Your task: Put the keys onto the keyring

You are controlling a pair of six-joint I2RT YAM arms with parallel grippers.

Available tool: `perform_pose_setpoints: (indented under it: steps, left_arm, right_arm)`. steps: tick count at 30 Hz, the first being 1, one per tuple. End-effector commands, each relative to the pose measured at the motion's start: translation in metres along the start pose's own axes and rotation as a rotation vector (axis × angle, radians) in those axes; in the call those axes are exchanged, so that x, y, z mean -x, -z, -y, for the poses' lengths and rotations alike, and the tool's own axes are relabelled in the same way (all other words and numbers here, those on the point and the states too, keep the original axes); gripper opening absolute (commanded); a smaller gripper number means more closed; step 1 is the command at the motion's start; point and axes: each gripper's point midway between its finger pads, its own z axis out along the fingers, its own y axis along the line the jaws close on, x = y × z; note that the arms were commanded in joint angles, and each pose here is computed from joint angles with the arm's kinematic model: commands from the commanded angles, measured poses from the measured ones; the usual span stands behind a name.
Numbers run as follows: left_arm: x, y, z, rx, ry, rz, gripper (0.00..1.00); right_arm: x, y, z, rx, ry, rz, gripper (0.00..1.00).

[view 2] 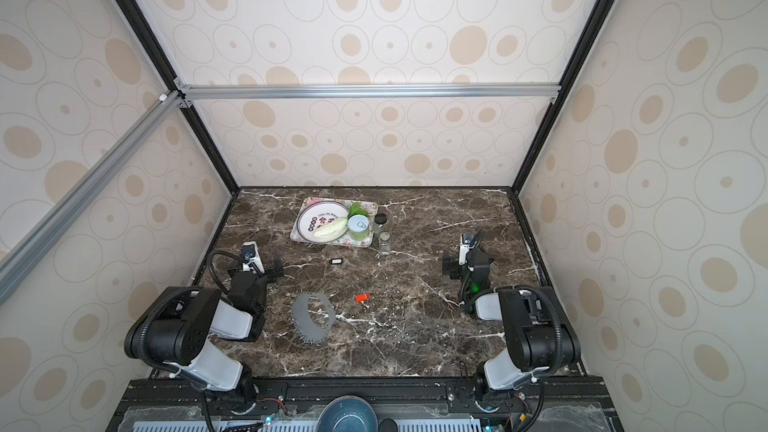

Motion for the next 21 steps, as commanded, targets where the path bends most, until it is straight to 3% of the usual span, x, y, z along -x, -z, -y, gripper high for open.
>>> perform_pose_setpoints:
  steps: [1,21]
  left_arm:
    - [0.0163,-0.0012,-0.0001,0.008,0.011,0.05,1.0]
    - [0.0151,-0.0028,0.0003,0.007,0.012,0.043,1.0]
  right_arm:
    - [0.0064,-0.0018,0.0022,-0.004,-0.004,0.011,1.0]
    - [0.0062,-0.002,0.0021,0.004,-0.009,0.009,1.0]
